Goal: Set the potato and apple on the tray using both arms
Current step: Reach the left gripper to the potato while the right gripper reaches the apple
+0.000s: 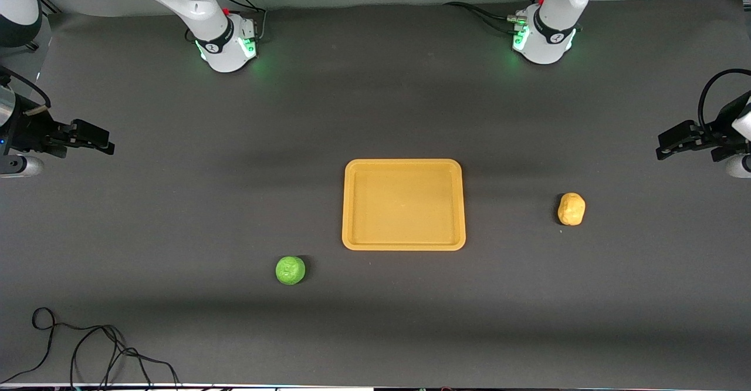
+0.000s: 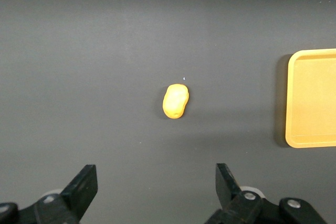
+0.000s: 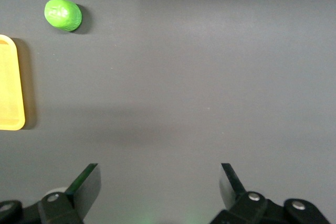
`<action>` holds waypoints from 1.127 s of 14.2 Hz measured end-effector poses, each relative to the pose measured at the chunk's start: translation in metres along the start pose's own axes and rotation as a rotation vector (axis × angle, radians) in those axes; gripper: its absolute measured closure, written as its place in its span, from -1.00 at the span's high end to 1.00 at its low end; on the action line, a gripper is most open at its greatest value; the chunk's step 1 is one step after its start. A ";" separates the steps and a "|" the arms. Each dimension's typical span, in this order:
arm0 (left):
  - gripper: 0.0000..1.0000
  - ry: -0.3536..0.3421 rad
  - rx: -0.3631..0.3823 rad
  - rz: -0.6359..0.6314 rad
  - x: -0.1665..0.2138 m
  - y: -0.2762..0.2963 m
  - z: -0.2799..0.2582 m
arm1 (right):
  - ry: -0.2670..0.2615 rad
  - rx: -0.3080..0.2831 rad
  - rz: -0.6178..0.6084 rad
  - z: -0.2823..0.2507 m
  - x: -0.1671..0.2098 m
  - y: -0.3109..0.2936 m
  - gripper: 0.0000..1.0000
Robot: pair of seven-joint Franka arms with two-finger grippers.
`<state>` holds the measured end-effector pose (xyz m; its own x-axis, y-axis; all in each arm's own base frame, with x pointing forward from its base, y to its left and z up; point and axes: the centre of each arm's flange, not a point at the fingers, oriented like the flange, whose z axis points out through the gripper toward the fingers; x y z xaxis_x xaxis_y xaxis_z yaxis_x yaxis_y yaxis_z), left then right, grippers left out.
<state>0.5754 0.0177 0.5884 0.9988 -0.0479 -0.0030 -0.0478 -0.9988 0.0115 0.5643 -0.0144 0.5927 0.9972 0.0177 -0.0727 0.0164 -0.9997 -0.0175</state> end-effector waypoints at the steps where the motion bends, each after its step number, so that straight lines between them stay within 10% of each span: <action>1: 1.00 0.000 -0.003 -0.001 0.000 0.000 0.000 | 0.000 0.003 0.000 0.000 0.000 0.000 1.00; 10: 1.00 -0.053 -0.007 -0.009 0.007 -0.002 0.032 | 0.001 0.004 -0.001 0.000 0.001 0.000 1.00; 16: 1.00 -0.118 -0.010 -0.011 0.019 -0.007 0.172 | 0.006 0.003 -0.001 -0.001 0.007 -0.001 1.00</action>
<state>0.5944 0.0223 0.4167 0.9919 -0.0380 -0.1211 -0.0358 -0.9991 0.0208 0.5717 -0.0137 0.5929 0.9976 0.0186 -0.0671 0.0172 -0.9996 -0.0207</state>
